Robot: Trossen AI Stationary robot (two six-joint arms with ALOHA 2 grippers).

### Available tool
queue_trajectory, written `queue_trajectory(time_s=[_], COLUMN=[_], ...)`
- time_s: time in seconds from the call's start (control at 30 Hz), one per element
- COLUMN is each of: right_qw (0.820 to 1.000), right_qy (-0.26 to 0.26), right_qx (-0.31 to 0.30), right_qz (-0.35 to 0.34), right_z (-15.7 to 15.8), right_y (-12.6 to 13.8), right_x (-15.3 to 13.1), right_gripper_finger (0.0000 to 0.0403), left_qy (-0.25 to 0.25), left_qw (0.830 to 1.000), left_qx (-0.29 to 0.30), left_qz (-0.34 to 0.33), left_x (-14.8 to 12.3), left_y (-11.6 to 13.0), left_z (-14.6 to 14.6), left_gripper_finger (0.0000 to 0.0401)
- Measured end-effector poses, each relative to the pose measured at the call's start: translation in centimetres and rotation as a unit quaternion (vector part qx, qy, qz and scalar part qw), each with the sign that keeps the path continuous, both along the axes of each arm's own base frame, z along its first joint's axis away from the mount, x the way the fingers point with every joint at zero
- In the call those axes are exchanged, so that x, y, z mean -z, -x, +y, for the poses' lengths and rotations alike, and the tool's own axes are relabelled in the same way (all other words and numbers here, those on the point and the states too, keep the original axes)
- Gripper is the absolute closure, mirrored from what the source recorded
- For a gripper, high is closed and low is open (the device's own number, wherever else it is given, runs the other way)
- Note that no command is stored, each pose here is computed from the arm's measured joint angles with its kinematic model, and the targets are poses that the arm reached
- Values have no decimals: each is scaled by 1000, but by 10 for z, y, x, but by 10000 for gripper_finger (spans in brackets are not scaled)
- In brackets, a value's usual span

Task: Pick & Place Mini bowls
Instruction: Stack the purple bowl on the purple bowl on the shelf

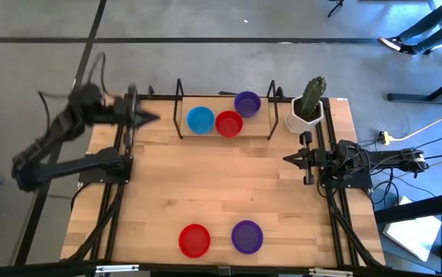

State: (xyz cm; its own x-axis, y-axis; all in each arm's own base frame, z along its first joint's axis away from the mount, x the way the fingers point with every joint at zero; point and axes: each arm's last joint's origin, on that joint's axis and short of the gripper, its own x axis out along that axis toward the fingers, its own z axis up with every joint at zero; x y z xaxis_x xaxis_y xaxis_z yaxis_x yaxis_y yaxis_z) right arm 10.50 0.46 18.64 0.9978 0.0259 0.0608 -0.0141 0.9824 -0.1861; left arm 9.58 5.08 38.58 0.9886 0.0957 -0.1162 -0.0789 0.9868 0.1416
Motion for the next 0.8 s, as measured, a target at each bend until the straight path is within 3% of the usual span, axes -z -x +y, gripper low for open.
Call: queue_trajectory(time_s=[0.2,0.37,0.67,0.8], right_qw=[1000,1000,1000,1000], right_qy=[0,0,-1,-2], right_qx=[0,0,4,4], right_qz=[-2,-2,0,5], right_z=[0,0,0,0], right_y=[0,0,0,0], right_x=[0,0,0,1], right_gripper_finger=[399,399,399,399], left_qy=[-41,-18,24,15], left_qw=[996,981,981,976], left_qx=[43,109,109,136], left_qz=[-69,-162,-159,-172], left_x=[75,96,148,160], left_y=[17,17,4,4], left_z=[-14,-18,-10,-11], left_gripper_finger=[399,399,399,399])
